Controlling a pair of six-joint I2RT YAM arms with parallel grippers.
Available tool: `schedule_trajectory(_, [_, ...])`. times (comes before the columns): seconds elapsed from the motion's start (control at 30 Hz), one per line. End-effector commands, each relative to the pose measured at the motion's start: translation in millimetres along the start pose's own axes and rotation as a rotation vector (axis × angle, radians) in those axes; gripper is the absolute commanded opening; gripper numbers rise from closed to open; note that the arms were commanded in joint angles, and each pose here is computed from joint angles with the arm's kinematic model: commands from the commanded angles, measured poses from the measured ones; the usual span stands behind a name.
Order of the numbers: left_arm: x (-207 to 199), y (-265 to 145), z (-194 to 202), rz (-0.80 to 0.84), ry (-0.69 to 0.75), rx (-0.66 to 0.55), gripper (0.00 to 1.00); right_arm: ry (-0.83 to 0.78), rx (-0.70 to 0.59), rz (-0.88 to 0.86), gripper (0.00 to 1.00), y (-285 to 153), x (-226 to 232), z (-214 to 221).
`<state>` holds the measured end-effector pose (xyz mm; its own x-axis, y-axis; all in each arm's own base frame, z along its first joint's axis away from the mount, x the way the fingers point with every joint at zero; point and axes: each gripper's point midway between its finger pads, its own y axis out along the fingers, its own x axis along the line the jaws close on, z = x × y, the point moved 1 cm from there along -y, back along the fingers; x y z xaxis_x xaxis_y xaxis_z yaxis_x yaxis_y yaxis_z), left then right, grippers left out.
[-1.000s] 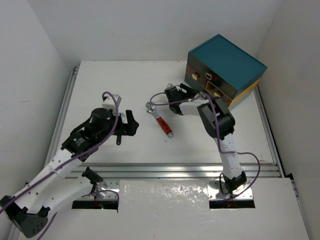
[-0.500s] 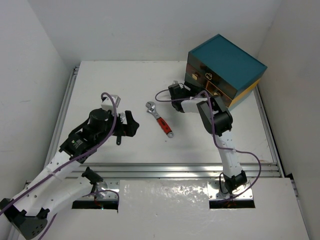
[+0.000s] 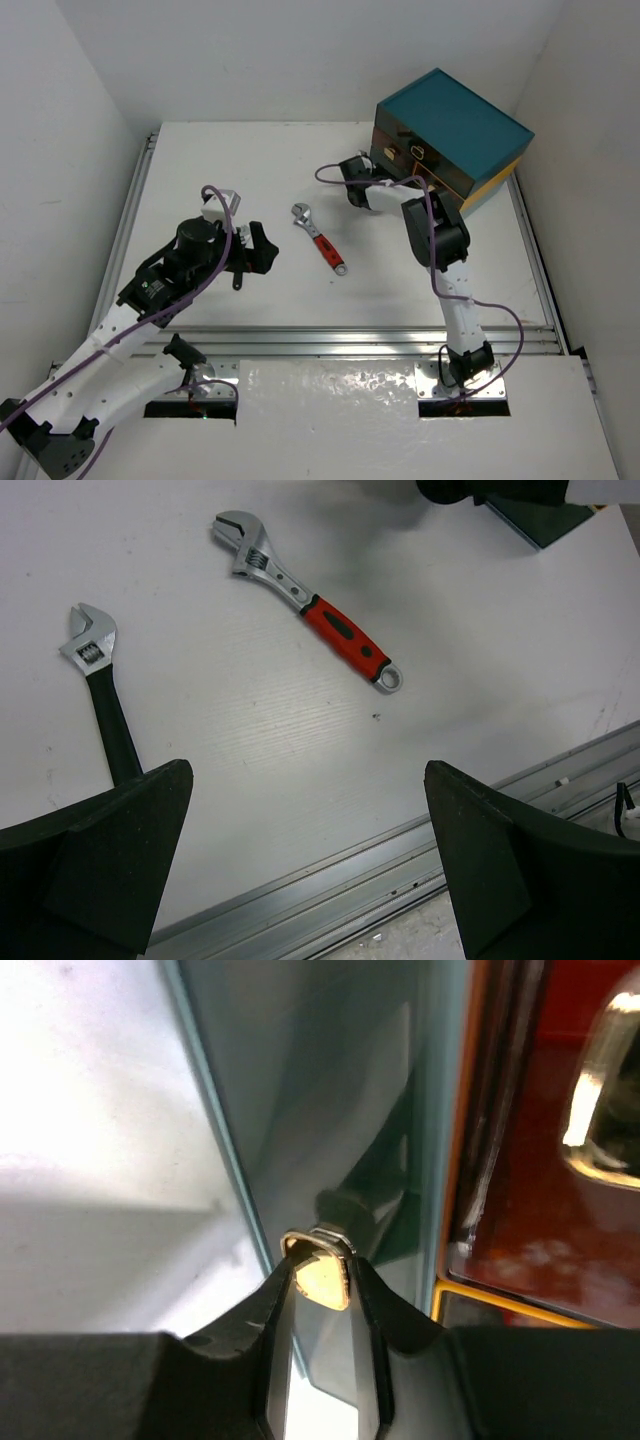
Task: Sort the tools into containers
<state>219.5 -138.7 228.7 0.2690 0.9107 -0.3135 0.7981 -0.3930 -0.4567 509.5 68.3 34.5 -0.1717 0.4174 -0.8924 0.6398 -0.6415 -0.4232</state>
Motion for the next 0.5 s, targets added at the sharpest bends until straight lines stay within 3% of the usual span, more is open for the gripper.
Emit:
schedule_trajectory(0.0, [-5,-2,-10,0.028,0.012,-0.045,1.0,0.106,0.014,-0.306,0.14,-23,49,9])
schedule_trajectory(0.27, [-4,-2,-11,0.02,0.009,-0.05,1.0,0.181,0.023,-0.741,0.19,-81,78,2])
schedule_trajectory(0.47, [-3,-2,-11,0.016,0.008,-0.052,1.0,0.251,0.023,-0.952,0.23,-116,90,-5])
